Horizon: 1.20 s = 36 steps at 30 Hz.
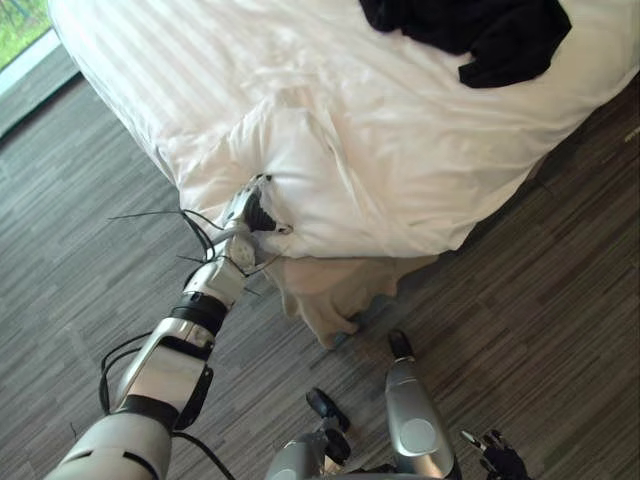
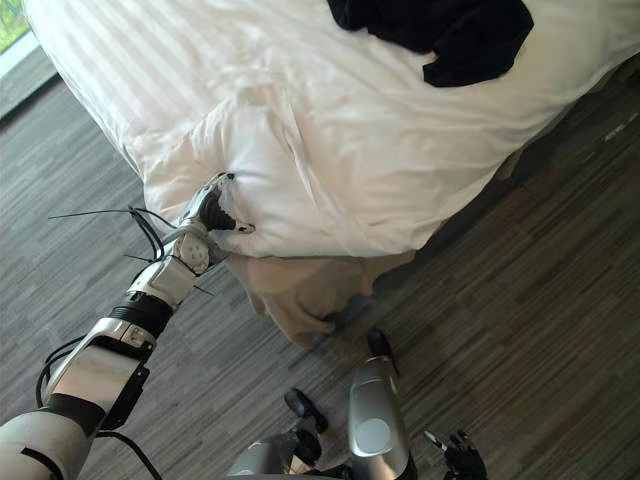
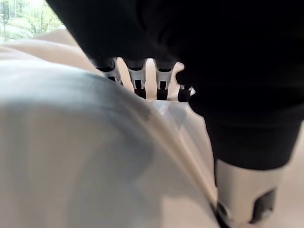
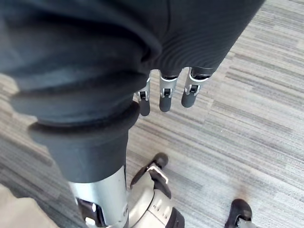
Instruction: Tidy the bed and pick cloth on bed and put in laundry
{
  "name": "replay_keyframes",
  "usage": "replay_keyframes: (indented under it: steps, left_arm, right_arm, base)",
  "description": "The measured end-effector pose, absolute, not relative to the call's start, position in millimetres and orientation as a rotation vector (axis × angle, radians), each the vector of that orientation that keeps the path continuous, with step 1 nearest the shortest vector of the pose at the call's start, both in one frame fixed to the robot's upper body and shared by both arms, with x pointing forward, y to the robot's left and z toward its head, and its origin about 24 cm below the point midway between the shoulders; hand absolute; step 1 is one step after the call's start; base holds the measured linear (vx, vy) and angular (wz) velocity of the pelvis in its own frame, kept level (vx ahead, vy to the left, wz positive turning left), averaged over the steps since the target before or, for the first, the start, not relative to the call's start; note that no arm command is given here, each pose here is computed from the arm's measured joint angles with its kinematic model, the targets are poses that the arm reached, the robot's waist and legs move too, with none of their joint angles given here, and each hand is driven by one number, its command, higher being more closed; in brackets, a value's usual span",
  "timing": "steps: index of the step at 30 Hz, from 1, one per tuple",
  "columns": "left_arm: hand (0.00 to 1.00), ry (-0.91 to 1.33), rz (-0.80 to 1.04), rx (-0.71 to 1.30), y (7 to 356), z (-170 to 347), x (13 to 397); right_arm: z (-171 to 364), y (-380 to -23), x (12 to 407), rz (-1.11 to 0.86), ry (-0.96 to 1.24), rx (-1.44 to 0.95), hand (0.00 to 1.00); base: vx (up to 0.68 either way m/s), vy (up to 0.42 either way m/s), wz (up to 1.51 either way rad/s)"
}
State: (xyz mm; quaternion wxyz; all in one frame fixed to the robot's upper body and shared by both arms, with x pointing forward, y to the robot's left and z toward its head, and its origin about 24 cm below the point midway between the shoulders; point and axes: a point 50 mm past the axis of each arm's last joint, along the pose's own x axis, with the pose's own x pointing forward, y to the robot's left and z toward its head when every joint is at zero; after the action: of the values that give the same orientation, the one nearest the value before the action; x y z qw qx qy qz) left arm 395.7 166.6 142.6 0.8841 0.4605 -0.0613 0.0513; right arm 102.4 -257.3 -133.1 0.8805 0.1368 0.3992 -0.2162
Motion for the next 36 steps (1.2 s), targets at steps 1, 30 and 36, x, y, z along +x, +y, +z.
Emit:
replay_keyframes:
  steps: [1, 30, 36]
  left_arm:
    - [1.00, -0.137, 0.115, 0.951, 165, 146, 397]
    - [0.00, 0.499, -0.497, 0.208, 162, -55, 232]
    - [0.00, 1.092, -0.328, 0.053, 179, -146, 118]
  right_arm:
    - [-131, -255, 110, -0.435, 0.812, 0.291, 0.00]
    - [-144, -262, 74, -0.428, 1.046, 0.080, 0.00]
    - [-154, -258, 52, -0.475, 1.170, 0.134, 0.00]
  base:
    - [0.04, -0.016, 0.04]
    - [0.04, -0.020, 0.23]
    - [0.05, -0.026, 0.06]
